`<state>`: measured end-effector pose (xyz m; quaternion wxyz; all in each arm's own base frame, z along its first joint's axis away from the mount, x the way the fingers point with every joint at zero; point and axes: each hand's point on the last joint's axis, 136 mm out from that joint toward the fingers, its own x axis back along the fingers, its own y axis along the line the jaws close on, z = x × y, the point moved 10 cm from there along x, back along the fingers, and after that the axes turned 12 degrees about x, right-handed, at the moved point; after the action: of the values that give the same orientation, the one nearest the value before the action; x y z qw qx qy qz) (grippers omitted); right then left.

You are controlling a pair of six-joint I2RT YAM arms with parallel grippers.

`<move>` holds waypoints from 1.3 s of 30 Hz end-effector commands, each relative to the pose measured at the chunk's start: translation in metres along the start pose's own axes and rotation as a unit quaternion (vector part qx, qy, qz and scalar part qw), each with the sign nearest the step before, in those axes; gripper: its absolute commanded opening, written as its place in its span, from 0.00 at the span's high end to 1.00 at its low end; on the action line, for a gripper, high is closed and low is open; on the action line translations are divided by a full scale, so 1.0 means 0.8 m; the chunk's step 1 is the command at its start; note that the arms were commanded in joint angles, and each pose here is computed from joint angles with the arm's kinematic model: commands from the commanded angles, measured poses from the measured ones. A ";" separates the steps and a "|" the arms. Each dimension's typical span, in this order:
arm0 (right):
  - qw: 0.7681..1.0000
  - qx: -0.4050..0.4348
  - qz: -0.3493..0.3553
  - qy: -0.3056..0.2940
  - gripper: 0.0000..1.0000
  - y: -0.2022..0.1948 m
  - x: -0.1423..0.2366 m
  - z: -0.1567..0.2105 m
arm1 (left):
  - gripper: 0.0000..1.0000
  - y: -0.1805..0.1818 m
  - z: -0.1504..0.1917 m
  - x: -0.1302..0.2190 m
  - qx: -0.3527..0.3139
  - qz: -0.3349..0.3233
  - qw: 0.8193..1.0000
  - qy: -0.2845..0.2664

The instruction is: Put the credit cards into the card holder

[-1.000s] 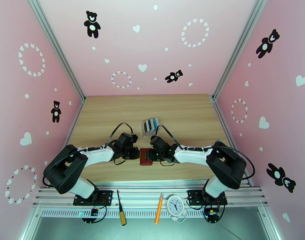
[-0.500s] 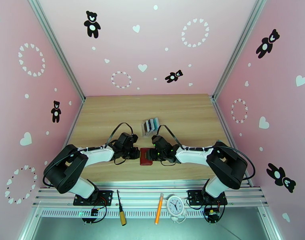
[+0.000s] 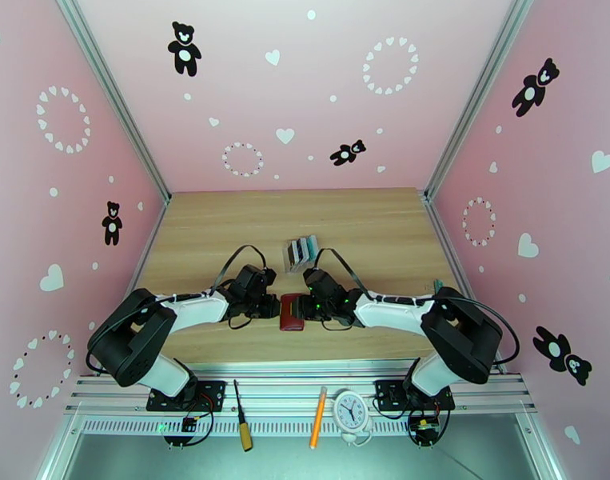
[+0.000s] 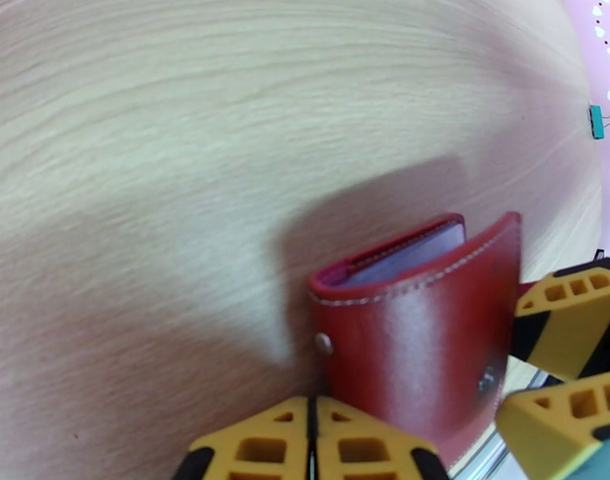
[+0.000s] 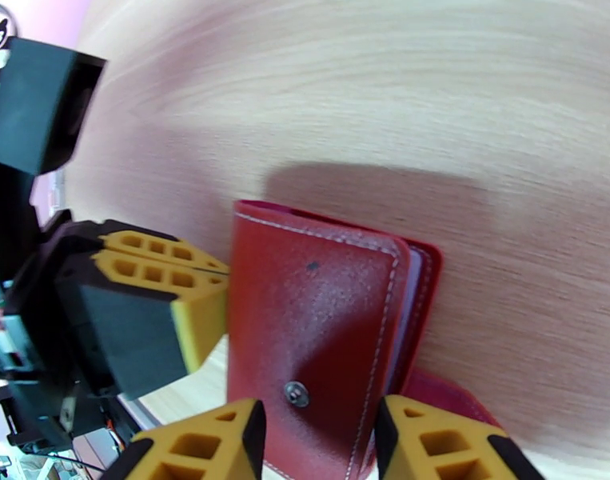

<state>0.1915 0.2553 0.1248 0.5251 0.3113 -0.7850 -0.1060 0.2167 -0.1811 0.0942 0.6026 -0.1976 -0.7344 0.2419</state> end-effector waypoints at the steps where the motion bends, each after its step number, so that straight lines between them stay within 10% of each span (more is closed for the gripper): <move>1: 1.000 0.000 -0.025 -0.015 0.57 0.009 0.010 -0.007 | 0.89 0.001 -0.001 -0.005 -0.003 -0.012 1.000 0.004; 39: 0.995 0.002 -0.092 -0.033 0.57 0.047 0.015 -0.039 | 0.84 0.003 -0.001 0.032 0.013 -0.070 0.996 -0.056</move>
<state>0.1985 0.2741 0.1607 0.4914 0.3695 -0.7735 -0.1540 0.2158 -0.1741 0.1027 0.5958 -0.1583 -0.7536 0.2282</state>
